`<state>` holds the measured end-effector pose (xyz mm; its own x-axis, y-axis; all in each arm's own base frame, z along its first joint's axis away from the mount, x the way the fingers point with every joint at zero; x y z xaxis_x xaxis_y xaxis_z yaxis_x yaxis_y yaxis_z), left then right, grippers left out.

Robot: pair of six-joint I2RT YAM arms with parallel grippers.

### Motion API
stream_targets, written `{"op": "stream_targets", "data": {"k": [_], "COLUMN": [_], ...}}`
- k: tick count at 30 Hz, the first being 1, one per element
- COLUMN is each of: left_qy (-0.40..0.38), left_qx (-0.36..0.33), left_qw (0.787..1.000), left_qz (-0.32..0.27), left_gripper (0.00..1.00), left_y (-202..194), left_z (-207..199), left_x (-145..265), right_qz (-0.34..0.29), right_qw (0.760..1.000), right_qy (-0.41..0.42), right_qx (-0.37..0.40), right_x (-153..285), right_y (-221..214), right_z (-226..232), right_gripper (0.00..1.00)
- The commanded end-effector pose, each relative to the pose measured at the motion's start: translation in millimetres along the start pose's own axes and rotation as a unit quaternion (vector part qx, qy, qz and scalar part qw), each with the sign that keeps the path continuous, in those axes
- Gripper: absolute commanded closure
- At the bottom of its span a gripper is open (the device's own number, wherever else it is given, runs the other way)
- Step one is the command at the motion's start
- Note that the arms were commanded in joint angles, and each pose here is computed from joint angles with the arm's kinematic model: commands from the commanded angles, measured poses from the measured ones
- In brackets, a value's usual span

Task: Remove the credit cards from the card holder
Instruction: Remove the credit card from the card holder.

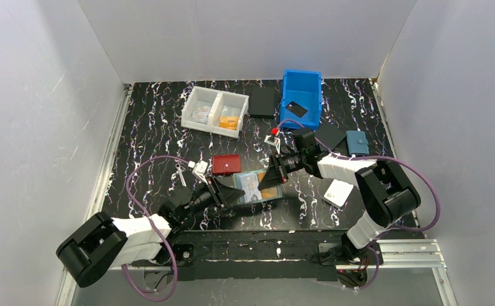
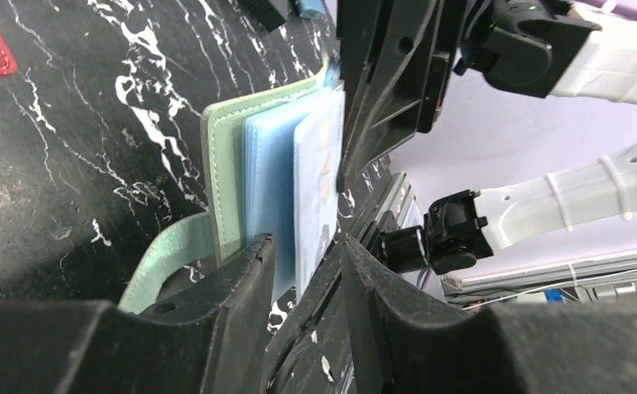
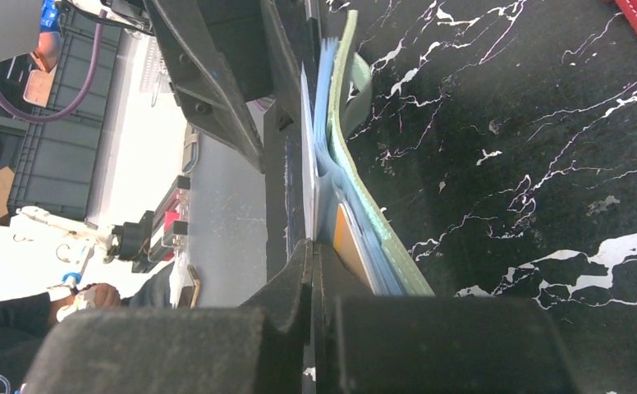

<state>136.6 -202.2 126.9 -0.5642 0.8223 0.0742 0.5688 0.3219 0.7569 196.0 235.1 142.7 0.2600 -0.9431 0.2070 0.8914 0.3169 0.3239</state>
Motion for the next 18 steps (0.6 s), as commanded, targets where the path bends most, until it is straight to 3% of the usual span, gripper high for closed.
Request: {"op": "stream_targets", "data": {"k": [1, 2, 5, 7, 18], "left_qy": [-0.01, -0.01, -0.019, -0.029, -0.023], "left_qx": [-0.003, -0.001, 0.003, 0.006, 0.017], "left_qw": [1.0, 1.0, 1.0, 1.0, 1.0], "left_qz": [0.01, 0.014, 0.015, 0.01, -0.01], "left_gripper": [0.66, 0.68, 0.9, 1.0, 1.0], "left_y": [4, 3, 4, 4, 3], "left_z": [-3, -3, -4, -5, 2], "left_x": [-9, -11, -16, -18, -4], "right_qz": [-0.002, -0.001, -0.002, -0.004, -0.016], "right_qw": [1.0, 1.0, 1.0, 1.0, 0.999], "right_qy": [0.01, 0.01, 0.008, 0.001, -0.035], "right_qx": [0.024, 0.024, 0.022, 0.02, 0.012], "right_x": [1, 1, 1, 1, 7], "right_y": [11, 11, 11, 11, 14], "right_z": [6, 6, 5, 3, -9], "right_gripper": [0.99, 0.99, 0.99, 0.99, 0.99]}}
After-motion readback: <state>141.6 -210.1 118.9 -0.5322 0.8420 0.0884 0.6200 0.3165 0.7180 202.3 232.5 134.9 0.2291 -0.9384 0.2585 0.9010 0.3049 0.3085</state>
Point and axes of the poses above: each gripper's point midway between its finger pads, its own x axis back along the fingers, its own z axis along the line the jaws close on, y = z × x, the point moved 7 cm from there along x, back along the fingers, and after that the axes turned 15 degrees about -x, right-handed, at the moved point
